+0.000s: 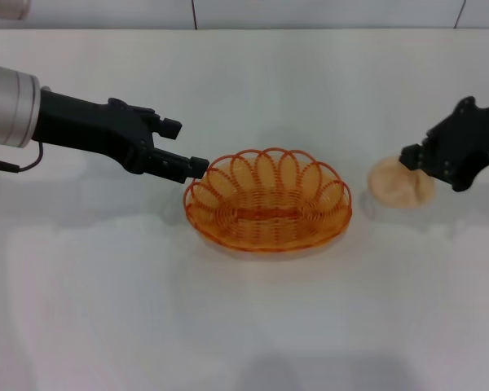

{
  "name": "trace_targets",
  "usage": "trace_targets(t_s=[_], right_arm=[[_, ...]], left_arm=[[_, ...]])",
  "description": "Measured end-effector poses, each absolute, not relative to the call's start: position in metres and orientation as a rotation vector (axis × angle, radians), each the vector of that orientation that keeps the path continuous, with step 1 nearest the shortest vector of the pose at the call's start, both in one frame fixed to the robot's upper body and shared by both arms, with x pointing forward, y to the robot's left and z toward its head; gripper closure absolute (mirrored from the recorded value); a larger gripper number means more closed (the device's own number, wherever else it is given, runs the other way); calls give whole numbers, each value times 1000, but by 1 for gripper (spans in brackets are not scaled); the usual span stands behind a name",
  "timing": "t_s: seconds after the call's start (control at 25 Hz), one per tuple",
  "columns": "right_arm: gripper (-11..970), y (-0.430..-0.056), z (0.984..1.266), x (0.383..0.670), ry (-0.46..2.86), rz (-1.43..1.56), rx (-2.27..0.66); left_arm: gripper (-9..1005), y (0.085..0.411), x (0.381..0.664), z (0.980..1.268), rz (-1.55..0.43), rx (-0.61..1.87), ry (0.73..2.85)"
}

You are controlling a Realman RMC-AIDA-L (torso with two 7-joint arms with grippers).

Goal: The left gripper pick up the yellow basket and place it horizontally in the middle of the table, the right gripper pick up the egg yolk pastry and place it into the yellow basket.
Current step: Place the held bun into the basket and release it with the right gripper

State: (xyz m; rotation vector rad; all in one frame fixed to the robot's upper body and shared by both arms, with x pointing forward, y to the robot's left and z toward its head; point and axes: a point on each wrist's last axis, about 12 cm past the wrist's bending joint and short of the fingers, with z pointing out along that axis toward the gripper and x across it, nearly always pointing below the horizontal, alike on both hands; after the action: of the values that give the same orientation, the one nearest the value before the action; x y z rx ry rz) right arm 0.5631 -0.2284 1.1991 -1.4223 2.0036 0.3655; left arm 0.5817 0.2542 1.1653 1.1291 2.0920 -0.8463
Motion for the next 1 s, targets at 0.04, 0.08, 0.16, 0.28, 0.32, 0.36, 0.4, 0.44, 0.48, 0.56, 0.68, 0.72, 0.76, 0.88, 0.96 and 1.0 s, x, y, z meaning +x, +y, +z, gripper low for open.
trace_targets(t_s=[0.04,0.08,0.16,0.28,0.32,0.36,0.4,0.44,0.48,0.56,0.68,0.72,0.76,0.88,0.96,1.0], right_arm=[[955,-224,1200,564,1994,370,-1432],[955,-219,1201,564,1982,372,-1444],[955,-208,1201,566,1957,374,-1475],[955,-191,1200,568,1927,375,-1512],[955,-186,1200,568,1921,377,-1522],[955,-180,1200,569,1911,384,-1536],[954,-175,1199,569,1902,390,-1547],[954,-170,1199,570,1891,400,-1557],[954,-165,1198,570,1880,408,-1564],[954,-157,1197,570,1861,421,-1574],[954,-147,1195,570,1834,439,-1571],[954,-145,1194,571,1828,443,-1571],[954,-142,1192,571,1825,445,-1571],[954,-135,1187,572,1814,451,-1568],[954,-132,1184,572,1814,458,-1568],[954,-130,1182,573,1813,463,-1565]], left_arm=[[117,255,582,1165,-845,1127,2093],[118,255,581,1164,-844,1124,2094],[118,257,580,1163,-841,1120,2098],[118,259,579,1161,-836,1119,2103],[118,260,578,1160,-835,1119,2107],[118,261,578,1160,-834,1118,2109],[118,262,577,1159,-834,1115,2112],[118,263,577,1158,-833,1115,2113],[118,263,576,1158,-832,1115,2114],[118,265,575,1157,-830,1114,2116],[118,267,574,1156,-829,1112,2117],[119,267,574,1156,-829,1114,2115],[119,267,574,1156,-829,1114,2114],[119,267,574,1156,-828,1117,2110],[119,267,574,1156,-827,1119,2108],[119,267,574,1156,-827,1119,2108]])
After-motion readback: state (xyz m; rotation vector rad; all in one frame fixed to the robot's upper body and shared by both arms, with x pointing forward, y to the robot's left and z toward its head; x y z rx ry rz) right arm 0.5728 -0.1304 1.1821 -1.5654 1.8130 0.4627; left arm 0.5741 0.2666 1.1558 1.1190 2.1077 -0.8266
